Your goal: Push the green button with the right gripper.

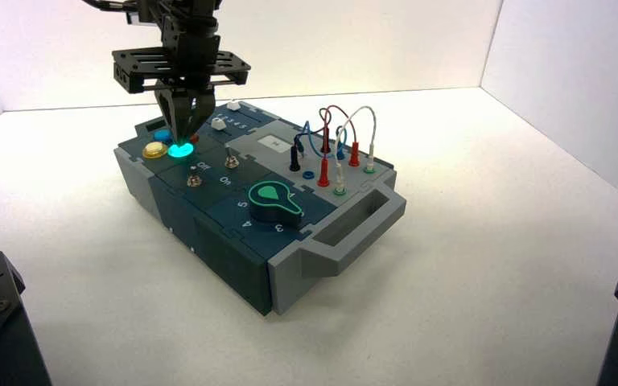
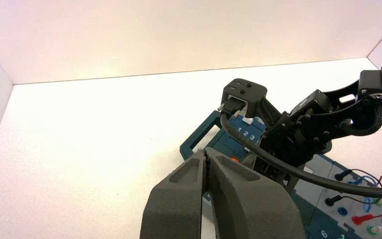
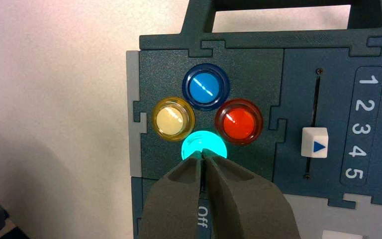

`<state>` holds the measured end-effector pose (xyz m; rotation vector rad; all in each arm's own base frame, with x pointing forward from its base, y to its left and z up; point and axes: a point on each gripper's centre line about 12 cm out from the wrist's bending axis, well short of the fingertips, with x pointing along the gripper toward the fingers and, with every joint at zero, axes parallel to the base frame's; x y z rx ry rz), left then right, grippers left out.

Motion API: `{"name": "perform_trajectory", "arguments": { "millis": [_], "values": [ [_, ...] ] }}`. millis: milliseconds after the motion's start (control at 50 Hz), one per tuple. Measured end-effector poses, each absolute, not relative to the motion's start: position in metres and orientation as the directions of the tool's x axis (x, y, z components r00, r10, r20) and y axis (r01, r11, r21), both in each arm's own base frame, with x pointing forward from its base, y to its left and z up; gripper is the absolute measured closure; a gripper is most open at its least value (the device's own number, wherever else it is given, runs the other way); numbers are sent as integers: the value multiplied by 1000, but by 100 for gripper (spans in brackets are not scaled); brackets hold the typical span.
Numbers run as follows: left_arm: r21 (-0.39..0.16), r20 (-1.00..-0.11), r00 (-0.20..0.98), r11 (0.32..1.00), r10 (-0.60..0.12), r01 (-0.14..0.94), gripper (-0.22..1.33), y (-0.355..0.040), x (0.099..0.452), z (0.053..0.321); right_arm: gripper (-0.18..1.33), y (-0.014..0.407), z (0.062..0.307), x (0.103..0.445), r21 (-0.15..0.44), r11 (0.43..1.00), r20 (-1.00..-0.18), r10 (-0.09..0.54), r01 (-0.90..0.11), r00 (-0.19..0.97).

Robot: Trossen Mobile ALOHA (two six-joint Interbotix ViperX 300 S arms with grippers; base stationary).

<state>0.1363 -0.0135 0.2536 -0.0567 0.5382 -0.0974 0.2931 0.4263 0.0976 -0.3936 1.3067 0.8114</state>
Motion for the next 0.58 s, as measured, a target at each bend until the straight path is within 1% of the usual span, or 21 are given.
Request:
{"name": "perform_trajectory", "arguments": {
  "millis": [260, 580],
  "values": [
    [-78, -509, 854, 994, -106, 78, 128, -13, 136, 254, 128, 429, 101, 294, 177, 665, -951, 305, -725, 47],
    [-75, -509, 854, 994, -106, 78, 128, -13, 136, 254, 128, 436, 117, 300, 175, 650, -938, 338, -739, 76]
  ]
}}
